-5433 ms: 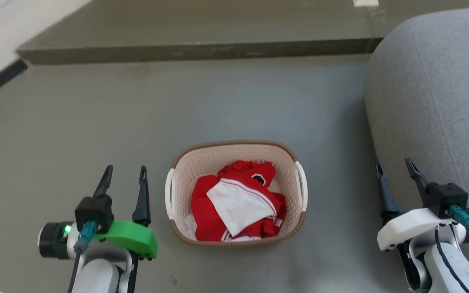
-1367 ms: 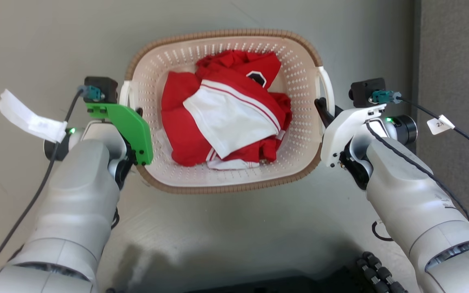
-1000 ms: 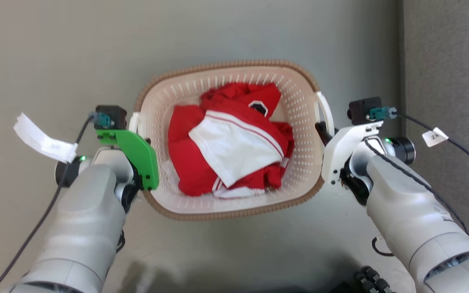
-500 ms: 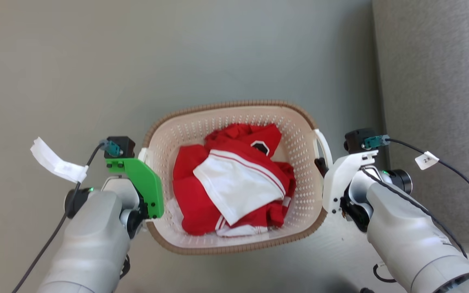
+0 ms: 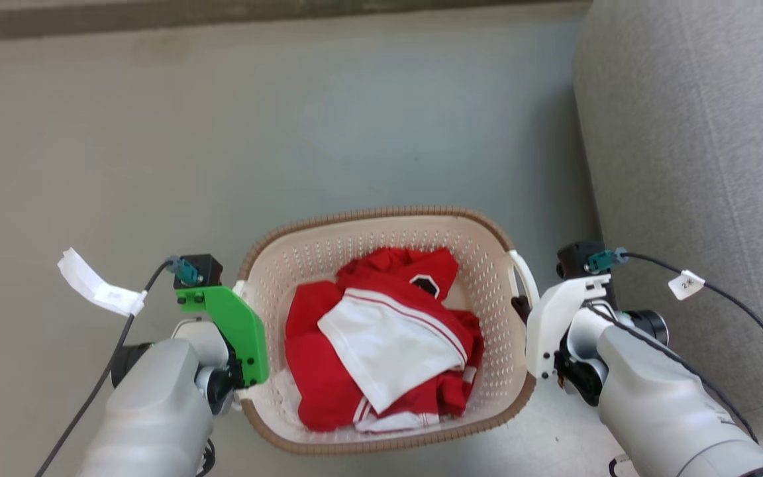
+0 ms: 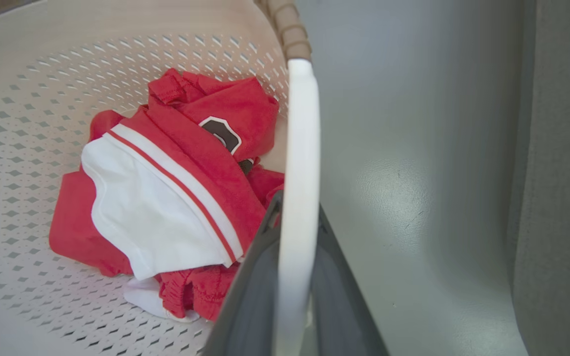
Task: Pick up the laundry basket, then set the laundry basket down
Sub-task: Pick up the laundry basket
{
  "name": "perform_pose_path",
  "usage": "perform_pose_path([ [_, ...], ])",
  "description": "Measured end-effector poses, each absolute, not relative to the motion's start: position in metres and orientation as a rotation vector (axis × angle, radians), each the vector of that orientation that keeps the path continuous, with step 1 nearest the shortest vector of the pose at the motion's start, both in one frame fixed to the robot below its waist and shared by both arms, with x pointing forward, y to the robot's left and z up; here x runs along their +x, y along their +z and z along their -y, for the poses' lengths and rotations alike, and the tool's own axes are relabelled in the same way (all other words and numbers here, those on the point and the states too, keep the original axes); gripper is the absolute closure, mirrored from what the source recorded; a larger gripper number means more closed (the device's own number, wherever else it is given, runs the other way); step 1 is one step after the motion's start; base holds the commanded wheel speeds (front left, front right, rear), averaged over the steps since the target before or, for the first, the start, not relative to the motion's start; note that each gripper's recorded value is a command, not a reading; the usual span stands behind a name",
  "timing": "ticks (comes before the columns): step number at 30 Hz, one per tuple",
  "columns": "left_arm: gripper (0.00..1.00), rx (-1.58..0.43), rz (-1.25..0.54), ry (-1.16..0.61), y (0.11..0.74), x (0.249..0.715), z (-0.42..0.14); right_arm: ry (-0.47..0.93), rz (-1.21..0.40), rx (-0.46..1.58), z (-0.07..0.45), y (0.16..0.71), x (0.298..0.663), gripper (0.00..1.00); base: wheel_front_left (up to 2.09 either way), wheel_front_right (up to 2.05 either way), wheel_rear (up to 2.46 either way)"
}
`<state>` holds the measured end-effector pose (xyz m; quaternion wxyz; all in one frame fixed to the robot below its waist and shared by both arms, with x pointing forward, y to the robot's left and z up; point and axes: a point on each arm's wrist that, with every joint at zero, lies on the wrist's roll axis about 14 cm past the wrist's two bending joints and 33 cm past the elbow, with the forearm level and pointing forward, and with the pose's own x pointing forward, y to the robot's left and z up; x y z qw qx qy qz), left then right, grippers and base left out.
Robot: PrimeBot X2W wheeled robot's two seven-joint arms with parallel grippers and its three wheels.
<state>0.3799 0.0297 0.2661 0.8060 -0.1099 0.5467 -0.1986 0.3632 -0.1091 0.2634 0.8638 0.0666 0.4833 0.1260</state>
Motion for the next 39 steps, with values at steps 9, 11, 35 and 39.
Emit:
perform_pose_path([
  [9,1.0,-0.235,-1.165,-0.419,0.287,0.363,-0.032,0.271,-0.987,0.14,0.107,0.285,0.347,1.0,0.0,0.0,0.0],
  [11,1.0,-0.234,-1.166,-0.418,0.292,0.359,-0.033,0.271,-0.982,0.142,0.107,0.29,0.344,1.0,0.0,0.0,0.0],
  [35,1.0,-0.24,-1.164,-0.419,0.32,0.324,-0.033,0.263,-0.966,0.148,0.108,0.318,0.313,1.0,0.0,0.0,0.0],
  [39,1.0,-0.234,-1.167,-0.422,0.32,0.322,-0.033,0.259,-0.977,0.152,0.109,0.317,0.308,1.0,0.0,0.0,0.0],
])
